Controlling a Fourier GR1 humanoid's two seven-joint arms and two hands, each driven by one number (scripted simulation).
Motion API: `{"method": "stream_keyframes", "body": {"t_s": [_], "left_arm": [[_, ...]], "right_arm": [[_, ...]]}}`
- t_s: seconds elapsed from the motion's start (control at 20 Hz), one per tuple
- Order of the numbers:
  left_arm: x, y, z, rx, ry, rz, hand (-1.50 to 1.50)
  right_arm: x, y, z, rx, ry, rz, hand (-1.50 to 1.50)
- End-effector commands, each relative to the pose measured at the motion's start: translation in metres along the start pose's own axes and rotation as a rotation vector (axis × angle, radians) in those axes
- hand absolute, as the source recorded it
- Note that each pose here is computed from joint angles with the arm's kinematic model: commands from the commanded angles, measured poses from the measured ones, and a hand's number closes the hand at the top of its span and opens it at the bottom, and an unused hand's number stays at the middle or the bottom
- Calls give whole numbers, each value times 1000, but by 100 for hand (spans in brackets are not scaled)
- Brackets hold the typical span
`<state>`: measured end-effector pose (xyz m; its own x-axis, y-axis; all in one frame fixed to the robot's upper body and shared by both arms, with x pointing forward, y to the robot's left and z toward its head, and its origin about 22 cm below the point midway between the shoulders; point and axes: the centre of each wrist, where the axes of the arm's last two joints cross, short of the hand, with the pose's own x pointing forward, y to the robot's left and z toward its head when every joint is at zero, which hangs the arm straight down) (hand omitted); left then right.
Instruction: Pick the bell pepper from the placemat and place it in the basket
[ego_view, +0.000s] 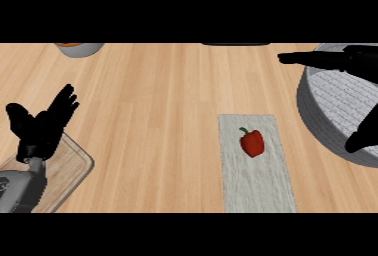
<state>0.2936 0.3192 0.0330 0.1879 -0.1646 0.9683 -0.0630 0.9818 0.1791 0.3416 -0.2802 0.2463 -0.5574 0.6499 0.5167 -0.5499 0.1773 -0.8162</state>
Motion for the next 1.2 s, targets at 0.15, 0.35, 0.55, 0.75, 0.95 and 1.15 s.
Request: {"method": "stream_keyframes", "body": {"t_s": [0.15, 0.35, 0.55, 0.75, 0.95, 1.15], "left_arm": [[10, -8, -10, -14, -4, 0, 0], [1, -16, -12, -7, 7, 1, 0], [10, -7, 6, -13, -13, 2, 0], [0, 0, 3, 8, 0, 0, 0], [7, -18, 2, 4, -10, -4, 0], [15, -16, -3, -12, -5, -7, 0]], "right_arm": [[-34, 59, -19, -47, -43, -16, -150], [-58, 100, -31, -81, -61, -36, -150], [-75, 122, -57, -116, -75, -104, -150], [-72, 154, -85, -113, -76, -156, -150], [-76, 157, -104, -37, -4, -59, -150], [-79, 156, -114, 9, 38, -42, -150]]}}
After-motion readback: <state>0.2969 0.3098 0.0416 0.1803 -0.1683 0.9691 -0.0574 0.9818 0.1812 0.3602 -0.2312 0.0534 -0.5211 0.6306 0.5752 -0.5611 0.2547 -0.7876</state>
